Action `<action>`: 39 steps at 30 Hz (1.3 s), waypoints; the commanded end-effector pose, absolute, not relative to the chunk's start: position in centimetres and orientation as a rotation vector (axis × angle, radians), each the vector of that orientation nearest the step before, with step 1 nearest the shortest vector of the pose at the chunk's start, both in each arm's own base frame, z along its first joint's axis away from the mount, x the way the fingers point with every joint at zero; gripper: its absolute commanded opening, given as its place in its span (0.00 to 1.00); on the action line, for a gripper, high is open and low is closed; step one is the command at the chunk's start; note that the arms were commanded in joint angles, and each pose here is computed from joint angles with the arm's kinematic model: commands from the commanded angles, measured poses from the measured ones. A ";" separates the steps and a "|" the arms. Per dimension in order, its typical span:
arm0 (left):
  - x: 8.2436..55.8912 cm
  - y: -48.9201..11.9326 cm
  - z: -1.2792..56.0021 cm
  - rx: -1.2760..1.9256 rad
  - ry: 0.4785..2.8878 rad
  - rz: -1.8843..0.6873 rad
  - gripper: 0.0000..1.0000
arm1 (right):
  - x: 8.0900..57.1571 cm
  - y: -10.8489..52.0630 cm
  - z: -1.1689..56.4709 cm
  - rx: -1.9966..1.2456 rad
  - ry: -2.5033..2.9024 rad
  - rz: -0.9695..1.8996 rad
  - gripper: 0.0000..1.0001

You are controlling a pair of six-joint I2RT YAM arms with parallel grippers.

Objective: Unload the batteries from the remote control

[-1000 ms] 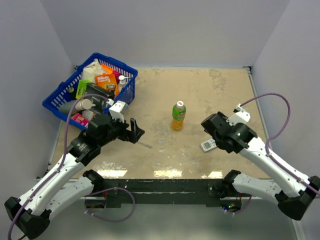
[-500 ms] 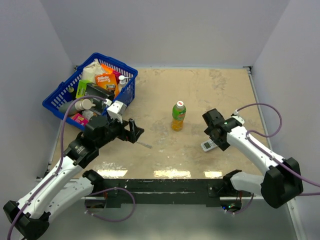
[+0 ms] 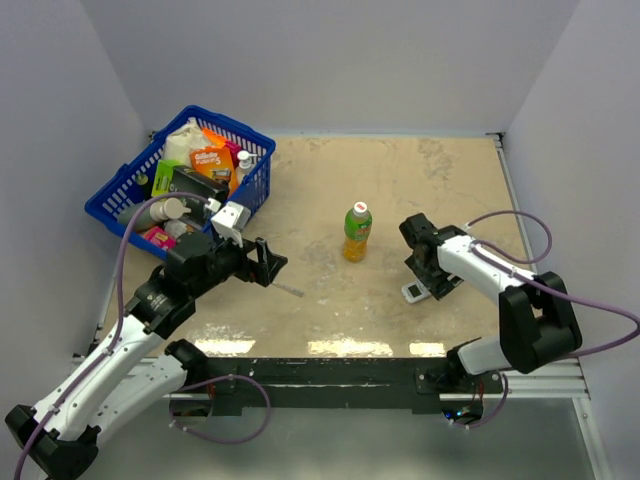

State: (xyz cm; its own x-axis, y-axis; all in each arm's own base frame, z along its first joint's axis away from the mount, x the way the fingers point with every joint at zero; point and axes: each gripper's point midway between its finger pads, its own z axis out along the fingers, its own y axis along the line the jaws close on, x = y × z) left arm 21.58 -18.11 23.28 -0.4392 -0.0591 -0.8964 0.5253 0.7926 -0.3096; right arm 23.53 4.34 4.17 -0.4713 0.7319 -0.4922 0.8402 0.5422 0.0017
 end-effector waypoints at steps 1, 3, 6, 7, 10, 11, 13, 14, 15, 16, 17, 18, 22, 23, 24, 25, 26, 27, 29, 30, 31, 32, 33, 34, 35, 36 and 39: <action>22.0 -17.9 24.1 0.359 1.871 -0.669 0.96 | 24.3 4.3 3.9 1.377 2.258 -0.300 0.79; 21.9 -17.9 24.1 0.359 1.871 -0.667 0.96 | 24.0 4.3 3.3 1.394 2.259 -0.292 0.78; 22.0 -17.7 24.1 0.353 1.873 -0.660 0.96 | 24.1 4.4 2.8 1.394 2.254 -0.278 0.77; 22.0 -17.8 24.0 0.355 1.874 -0.661 0.96 | 24.2 4.3 2.6 1.392 2.256 -0.281 0.76; 22.0 -17.9 23.8 0.358 1.882 -0.661 0.96 | 24.0 4.3 2.3 1.396 2.262 -0.292 0.73; 22.0 -17.9 23.8 0.358 1.882 -0.661 0.96 | 23.8 4.2 2.1 1.395 2.266 -0.300 0.70; 22.1 -17.8 23.9 0.355 1.879 -0.660 0.96 | 23.9 4.3 2.0 1.397 2.265 -0.292 0.67; 22.1 -17.8 23.9 0.355 1.879 -0.660 0.96 | 23.8 4.2 1.9 1.396 2.265 -0.294 0.65; 22.1 -17.8 24.0 0.353 1.878 -0.660 0.95 | 23.7 4.2 1.9 1.397 2.265 -0.292 0.62; 22.0 -17.8 24.0 0.353 1.878 -0.660 0.95 | 23.7 4.2 1.8 1.398 2.262 -0.291 0.60; 22.0 -17.8 24.0 0.353 1.878 -0.660 0.95 | 23.5 4.1 1.7 1.400 2.266 -0.296 0.60; 22.0 -17.7 23.9 0.351 1.879 -0.658 0.95 | 23.5 4.1 1.6 1.398 2.268 -0.299 0.58; 22.1 -17.7 24.0 0.350 1.878 -0.657 0.95 | 23.5 4.2 1.7 1.378 2.272 -0.281 0.50; 22.1 -17.7 23.9 0.348 1.881 -0.654 0.95 | 23.6 4.1 1.9 1.344 2.285 -0.276 0.47; 22.1 -17.7 23.9 0.351 1.879 -0.656 0.95 | 24.0 4.3 2.2 1.320 2.286 -0.254 0.46; 22.1 -17.7 23.9 0.348 1.881 -0.654 0.95 | 24.4 4.5 2.8 1.293 2.282 -0.222 0.44; 22.0 -17.7 23.9 0.349 1.881 -0.657 0.94 | 24.6 4.6 3.3 1.233 2.303 -0.205 0.43; 22.0 -17.8 23.9 0.344 1.881 -0.662 0.94 | 25.1 4.9 3.9 1.199 2.298 -0.165 0.43; 21.9 -17.9 23.8 0.346 1.886 -0.675 0.93 | 25.5 5.7 5.3 1.066 2.331 -0.063 0.42; 21.8 -18.1 23.7 0.347 1.893 -0.688 0.93 | 25.9 6.4 5.9 1.025 2.324 0.003 0.41; 21.6 -18.3 23.7 0.354 1.895 -0.705 0.92 | 26.2 6.8 7.4 0.989 2.292 0.085 0.41; 21.5 -18.5 23.6 0.356 1.901 -0.716 0.91 | 25.6 7.0 7.2 0.916 2.315 0.107 0.41; 21.4 -18.7 23.7 0.353 1.903 -0.733 0.90 | 26.0 8.5 8.0 0.863 2.309 0.233 0.40; 21.2 -18.9 23.5 0.363 1.914 -0.751 0.89 | 25.8 8.9 8.4 0.830 2.303 0.282 0.40; 21.0 -19.1 23.5 0.363 1.919 -0.763 0.88 | 25.4 9.3 9.1 0.772 2.290 0.340 0.39; 20.9 -19.3 23.7 0.351 1.926 -0.787 0.88 | 25.2 10.4 9.6 0.732 2.292 0.426 0.39; 19.9 -20.3 23.9 0.345 1.935 -0.892 0.87 | 24.0 11.8 10.5 0.668 2.273 0.576 0.36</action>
State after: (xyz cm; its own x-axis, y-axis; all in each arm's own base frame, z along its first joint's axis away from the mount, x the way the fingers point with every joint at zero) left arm 21.05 -18.75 23.20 -0.4710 -0.0741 -0.8790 0.5353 0.7680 -0.3516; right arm 24.44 8.82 8.89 -0.5566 0.6669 -0.4955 0.4957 0.7452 0.4461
